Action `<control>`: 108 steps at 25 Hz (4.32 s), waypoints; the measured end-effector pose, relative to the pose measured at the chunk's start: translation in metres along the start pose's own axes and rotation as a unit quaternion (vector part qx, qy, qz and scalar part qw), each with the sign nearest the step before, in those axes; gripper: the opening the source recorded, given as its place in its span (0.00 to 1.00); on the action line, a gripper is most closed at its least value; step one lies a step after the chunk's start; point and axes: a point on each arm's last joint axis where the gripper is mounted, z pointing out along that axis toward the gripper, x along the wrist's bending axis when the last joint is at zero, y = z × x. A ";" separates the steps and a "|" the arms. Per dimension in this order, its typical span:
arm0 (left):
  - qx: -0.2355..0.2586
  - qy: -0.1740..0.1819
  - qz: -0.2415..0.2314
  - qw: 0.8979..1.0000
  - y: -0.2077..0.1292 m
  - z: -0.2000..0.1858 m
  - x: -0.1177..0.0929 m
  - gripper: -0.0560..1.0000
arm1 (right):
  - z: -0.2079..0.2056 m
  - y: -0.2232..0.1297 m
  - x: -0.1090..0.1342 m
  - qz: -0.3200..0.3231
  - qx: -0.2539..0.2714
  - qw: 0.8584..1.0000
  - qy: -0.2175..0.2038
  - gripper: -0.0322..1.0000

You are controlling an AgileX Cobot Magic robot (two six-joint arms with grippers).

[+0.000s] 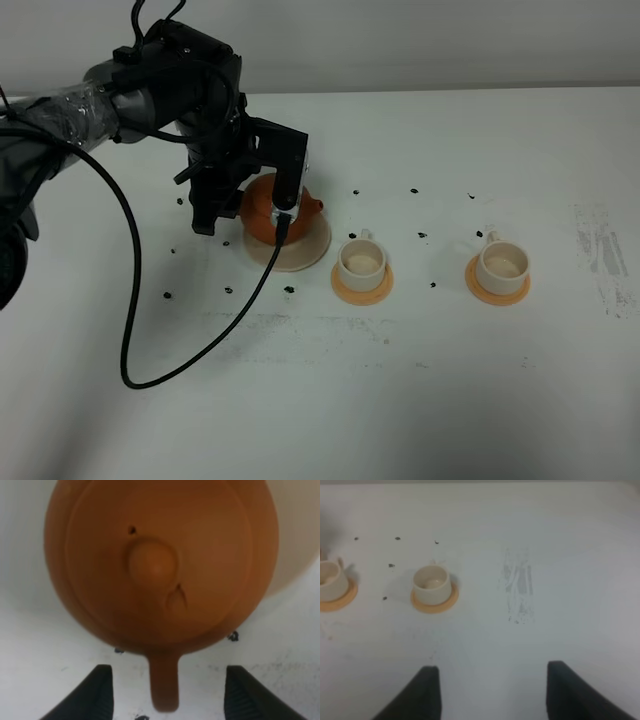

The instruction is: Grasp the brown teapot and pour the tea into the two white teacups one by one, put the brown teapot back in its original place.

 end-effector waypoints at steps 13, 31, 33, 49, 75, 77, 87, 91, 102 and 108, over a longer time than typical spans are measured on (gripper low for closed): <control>0.002 -0.002 -0.002 1.000 0.000 0.001 -0.001 0.17 | 0.000 0.000 0.000 0.000 0.000 1.000 0.000 0.50; -0.021 -0.001 -0.015 1.000 0.003 -0.006 -0.001 0.17 | 0.000 0.000 0.000 0.000 0.000 1.000 0.000 0.50; -0.027 -0.002 -0.019 0.999 0.003 -0.009 -0.001 0.17 | 0.000 0.000 0.000 0.000 0.000 1.000 0.000 0.50; -0.069 0.024 -0.001 0.997 0.007 -0.033 0.001 0.17 | 0.000 0.000 0.000 0.000 0.000 1.000 0.000 0.50; -0.051 0.055 0.079 0.994 0.031 -0.057 -0.005 0.17 | 0.000 0.000 0.000 0.000 0.000 1.000 0.000 0.50; -0.046 0.057 0.088 0.993 0.033 -0.057 -0.006 0.17 | 0.000 0.000 0.000 0.000 0.000 1.000 0.000 0.50; -0.025 0.066 0.124 0.990 0.039 -0.059 -0.007 0.17 | 0.000 0.000 0.000 0.000 0.000 1.000 0.000 0.50; -0.024 0.066 0.133 0.989 0.042 -0.060 -0.009 0.17 | 0.000 0.000 0.000 0.000 0.000 1.000 0.000 0.50; -0.017 0.063 0.142 0.988 0.043 -0.061 -0.012 0.17 | 0.000 0.000 0.000 0.000 0.000 1.000 0.000 0.50; -0.013 0.078 0.154 0.985 0.035 -0.063 -0.028 0.17 | 0.000 0.000 0.000 0.000 0.000 1.000 0.000 0.50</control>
